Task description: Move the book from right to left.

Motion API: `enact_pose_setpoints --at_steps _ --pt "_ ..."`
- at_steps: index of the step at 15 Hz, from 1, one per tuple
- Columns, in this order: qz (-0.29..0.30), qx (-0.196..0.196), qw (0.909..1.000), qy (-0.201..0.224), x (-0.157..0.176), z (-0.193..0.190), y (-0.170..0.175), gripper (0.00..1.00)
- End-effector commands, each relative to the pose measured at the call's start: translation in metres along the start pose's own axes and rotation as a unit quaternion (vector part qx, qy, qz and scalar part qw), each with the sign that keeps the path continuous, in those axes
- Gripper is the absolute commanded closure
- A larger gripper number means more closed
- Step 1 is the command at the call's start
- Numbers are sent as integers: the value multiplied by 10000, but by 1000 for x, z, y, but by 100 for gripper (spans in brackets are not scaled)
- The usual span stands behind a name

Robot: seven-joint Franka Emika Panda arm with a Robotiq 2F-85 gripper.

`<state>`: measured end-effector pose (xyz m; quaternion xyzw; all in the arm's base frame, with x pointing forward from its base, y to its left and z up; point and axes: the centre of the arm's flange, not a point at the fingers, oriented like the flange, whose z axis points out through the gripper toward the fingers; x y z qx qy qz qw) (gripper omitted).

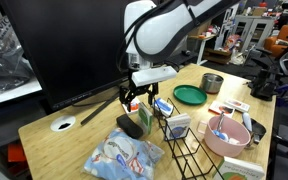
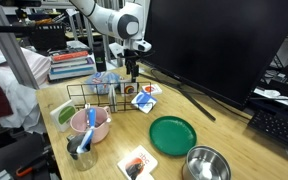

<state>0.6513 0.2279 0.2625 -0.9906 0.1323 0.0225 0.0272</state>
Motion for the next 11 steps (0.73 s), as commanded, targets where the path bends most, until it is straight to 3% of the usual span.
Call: enact_pose_setpoints --at_steps 1,2,11 --pt "-246 137 9993 227 -16 -29 9 0" --pt "-80 59 9999 107 -1 -16 -2 0" --pt "-91 41 9999 86 -2 -13 -2 0"
